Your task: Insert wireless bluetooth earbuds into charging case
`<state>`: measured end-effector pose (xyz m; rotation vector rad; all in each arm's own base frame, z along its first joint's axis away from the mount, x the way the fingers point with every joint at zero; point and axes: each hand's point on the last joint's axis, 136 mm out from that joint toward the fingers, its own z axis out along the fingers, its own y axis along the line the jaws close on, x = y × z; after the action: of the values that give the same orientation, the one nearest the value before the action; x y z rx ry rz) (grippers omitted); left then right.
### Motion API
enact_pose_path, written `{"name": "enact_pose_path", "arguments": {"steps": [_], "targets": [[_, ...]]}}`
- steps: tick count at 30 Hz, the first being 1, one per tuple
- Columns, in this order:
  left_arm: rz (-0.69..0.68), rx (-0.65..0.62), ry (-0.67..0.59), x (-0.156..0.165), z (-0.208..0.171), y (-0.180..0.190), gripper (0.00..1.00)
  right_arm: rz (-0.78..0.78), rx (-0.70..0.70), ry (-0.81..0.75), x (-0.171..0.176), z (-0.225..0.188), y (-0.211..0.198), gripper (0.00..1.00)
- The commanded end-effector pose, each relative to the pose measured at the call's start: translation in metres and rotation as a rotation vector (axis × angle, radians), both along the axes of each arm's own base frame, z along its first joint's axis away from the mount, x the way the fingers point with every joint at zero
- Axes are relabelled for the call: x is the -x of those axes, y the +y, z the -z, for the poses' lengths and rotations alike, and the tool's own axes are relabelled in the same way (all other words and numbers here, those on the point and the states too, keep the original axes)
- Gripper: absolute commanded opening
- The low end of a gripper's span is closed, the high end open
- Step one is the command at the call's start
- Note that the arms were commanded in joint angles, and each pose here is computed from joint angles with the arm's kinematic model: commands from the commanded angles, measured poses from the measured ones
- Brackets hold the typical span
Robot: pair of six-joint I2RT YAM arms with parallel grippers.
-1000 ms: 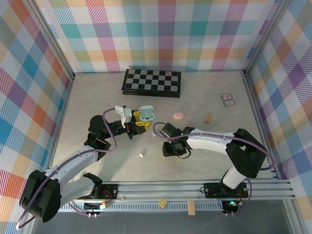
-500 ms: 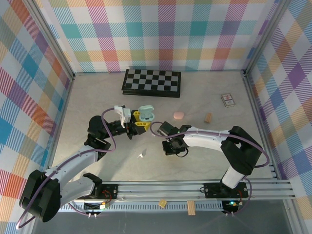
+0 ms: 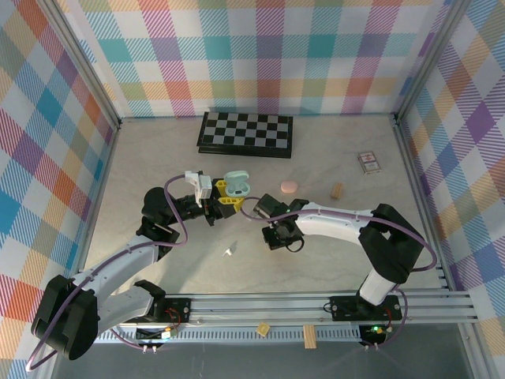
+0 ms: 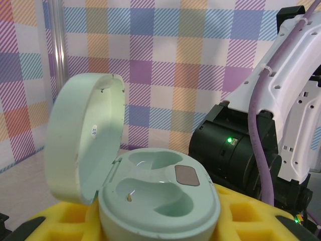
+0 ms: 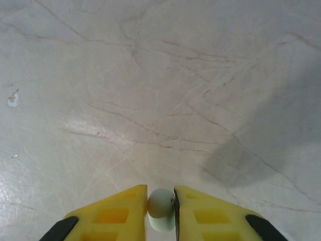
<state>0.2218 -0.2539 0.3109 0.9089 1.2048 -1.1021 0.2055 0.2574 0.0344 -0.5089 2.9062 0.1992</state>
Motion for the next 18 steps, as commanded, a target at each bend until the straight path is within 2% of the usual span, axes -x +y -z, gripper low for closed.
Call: {"name": "enact_pose_path", "arguments": {"steps": [1,12,18], "targets": [[0.006,0.020,-0.050,0.005,-0.011,0.004,0.31,-0.001,0.049,-0.015,-0.016,-0.001,-0.015,0.20],[-0.012,0.021,-0.054,0.003,-0.013,0.006,0.31,-0.015,0.089,-0.010,-0.054,0.005,-0.029,0.23],[-0.100,0.023,-0.039,-0.010,-0.003,0.017,0.30,0.001,0.158,-0.046,-0.055,-0.002,-0.037,0.39]]}}
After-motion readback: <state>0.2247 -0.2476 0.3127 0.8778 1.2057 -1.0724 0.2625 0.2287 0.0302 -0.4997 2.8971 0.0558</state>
